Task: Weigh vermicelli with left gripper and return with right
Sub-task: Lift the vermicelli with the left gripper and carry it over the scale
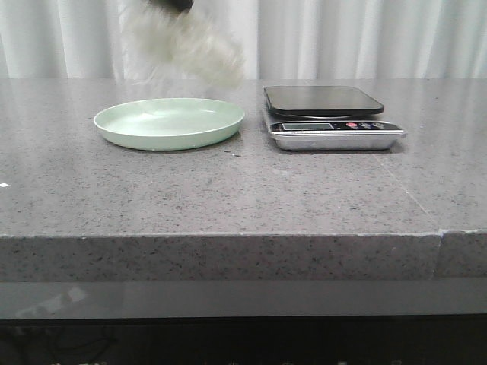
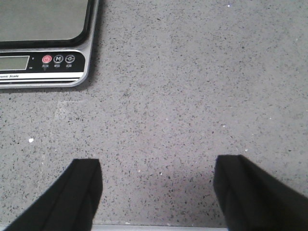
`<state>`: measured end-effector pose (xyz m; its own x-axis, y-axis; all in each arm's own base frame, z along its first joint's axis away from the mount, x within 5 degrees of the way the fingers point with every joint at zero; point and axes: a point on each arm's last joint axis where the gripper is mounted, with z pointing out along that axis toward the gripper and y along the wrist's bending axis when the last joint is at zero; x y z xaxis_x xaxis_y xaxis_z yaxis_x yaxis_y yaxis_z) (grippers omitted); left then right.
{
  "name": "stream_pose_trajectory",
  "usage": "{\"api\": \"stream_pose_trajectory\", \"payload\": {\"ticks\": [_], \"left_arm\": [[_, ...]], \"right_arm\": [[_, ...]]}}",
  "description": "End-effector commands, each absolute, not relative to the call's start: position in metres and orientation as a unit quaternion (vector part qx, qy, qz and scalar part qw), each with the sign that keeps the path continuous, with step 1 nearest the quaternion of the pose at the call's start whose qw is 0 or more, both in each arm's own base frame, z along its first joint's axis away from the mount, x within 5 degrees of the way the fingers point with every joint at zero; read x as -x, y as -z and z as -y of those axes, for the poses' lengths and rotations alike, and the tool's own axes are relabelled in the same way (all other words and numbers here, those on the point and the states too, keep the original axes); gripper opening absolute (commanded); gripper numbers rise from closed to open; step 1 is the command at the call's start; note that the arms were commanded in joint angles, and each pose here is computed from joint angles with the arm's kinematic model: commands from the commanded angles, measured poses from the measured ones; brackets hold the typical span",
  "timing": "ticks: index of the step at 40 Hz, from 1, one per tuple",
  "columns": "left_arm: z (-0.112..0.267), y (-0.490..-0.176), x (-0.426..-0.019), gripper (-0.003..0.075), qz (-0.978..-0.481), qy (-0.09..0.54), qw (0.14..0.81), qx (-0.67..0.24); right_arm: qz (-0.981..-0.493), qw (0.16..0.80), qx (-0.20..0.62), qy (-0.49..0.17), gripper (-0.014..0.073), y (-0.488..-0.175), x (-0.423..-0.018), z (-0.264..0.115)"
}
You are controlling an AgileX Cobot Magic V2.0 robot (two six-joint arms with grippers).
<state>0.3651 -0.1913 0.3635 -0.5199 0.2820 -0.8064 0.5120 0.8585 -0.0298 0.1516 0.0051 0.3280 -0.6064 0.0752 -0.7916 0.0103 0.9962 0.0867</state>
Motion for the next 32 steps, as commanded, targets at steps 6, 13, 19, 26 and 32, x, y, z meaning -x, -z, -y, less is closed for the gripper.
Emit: {"api": "stream_pose_trajectory", "payload": {"ticks": [6,13,19,26,32], "left_arm": [[0.231,-0.443,-0.342,0.0155,-0.774,0.195,0.547,-0.252],[0.269,-0.445,-0.35,0.0155,-0.749,0.217,0.564,-0.271],[0.297,-0.429,-0.365,0.0155,-0.744,0.226,0.562,-0.282],[0.318,-0.393,-0.386,0.0161,-0.76,0.22,0.54,-0.289],[0.325,-0.365,-0.395,0.0318,-0.782,0.209,0.505,-0.299]], "right_arm": [[-0.873,0.486,-0.021,-0.038,0.0596,-0.344,-0.156,-0.005],[-0.873,0.486,-0.021,-0.038,0.0596,-0.344,-0.156,-0.005],[-0.873,0.485,-0.021,-0.038,0.0596,-0.344,-0.156,-0.005],[-0.874,0.485,-0.021,-0.038,0.0596,-0.344,-0.156,-0.005],[-0.874,0.485,-0.021,-0.038,0.0596,-0.344,-0.156,-0.005]]}}
